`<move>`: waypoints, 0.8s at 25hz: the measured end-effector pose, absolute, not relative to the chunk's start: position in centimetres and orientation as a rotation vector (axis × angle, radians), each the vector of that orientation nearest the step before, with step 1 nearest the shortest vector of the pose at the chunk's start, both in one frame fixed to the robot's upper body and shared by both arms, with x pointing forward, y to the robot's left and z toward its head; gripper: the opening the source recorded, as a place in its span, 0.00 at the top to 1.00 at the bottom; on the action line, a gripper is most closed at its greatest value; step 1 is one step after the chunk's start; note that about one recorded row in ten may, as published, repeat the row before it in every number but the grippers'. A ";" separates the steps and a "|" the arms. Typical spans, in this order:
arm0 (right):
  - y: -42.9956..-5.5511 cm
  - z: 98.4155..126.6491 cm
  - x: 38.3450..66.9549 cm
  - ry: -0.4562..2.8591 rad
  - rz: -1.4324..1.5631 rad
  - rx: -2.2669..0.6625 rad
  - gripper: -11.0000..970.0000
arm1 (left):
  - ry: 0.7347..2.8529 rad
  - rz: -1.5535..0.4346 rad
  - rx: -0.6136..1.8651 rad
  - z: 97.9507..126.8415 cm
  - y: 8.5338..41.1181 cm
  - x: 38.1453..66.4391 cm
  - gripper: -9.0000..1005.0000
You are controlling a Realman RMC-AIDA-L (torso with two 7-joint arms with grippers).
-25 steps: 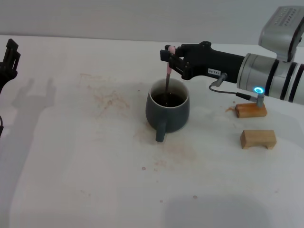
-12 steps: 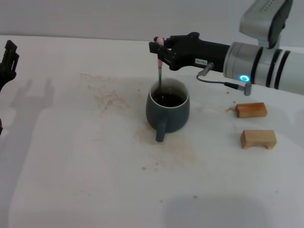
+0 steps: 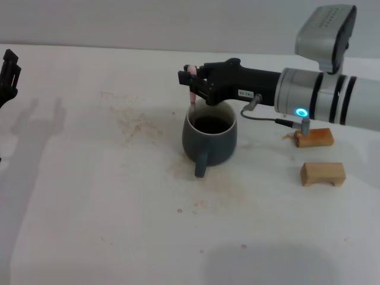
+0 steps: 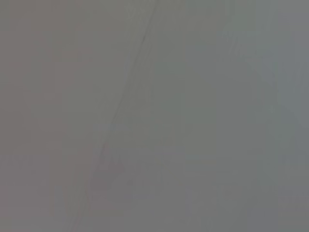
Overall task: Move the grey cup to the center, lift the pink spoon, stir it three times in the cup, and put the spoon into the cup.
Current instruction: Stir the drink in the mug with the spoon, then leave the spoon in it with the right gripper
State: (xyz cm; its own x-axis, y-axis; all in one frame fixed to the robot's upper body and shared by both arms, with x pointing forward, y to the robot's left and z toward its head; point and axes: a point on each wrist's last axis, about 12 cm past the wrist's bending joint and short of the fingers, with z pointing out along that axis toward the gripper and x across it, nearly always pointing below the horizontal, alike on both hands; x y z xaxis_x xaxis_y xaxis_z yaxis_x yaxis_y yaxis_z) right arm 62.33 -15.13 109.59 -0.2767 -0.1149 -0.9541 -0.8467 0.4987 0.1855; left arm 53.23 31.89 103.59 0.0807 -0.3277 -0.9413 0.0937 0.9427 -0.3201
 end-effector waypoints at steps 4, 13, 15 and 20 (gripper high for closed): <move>-15.9 109.0 61.8 1.735 0.905 -0.792 0.89 | 1.458 -0.319 -0.192 103.6 31.8 53.4 0.46; -17.1 109.1 62.3 1.741 0.857 -0.748 0.89 | 1.460 -0.319 -0.191 103.6 31.8 53.4 0.46; -17.2 109.3 62.6 1.739 0.833 -0.746 0.89 | 1.462 -0.323 -0.189 103.6 31.7 53.4 0.46; -16.7 110.2 63.6 1.724 0.793 -0.763 0.89 | 1.463 -0.328 -0.189 103.6 31.7 53.4 0.46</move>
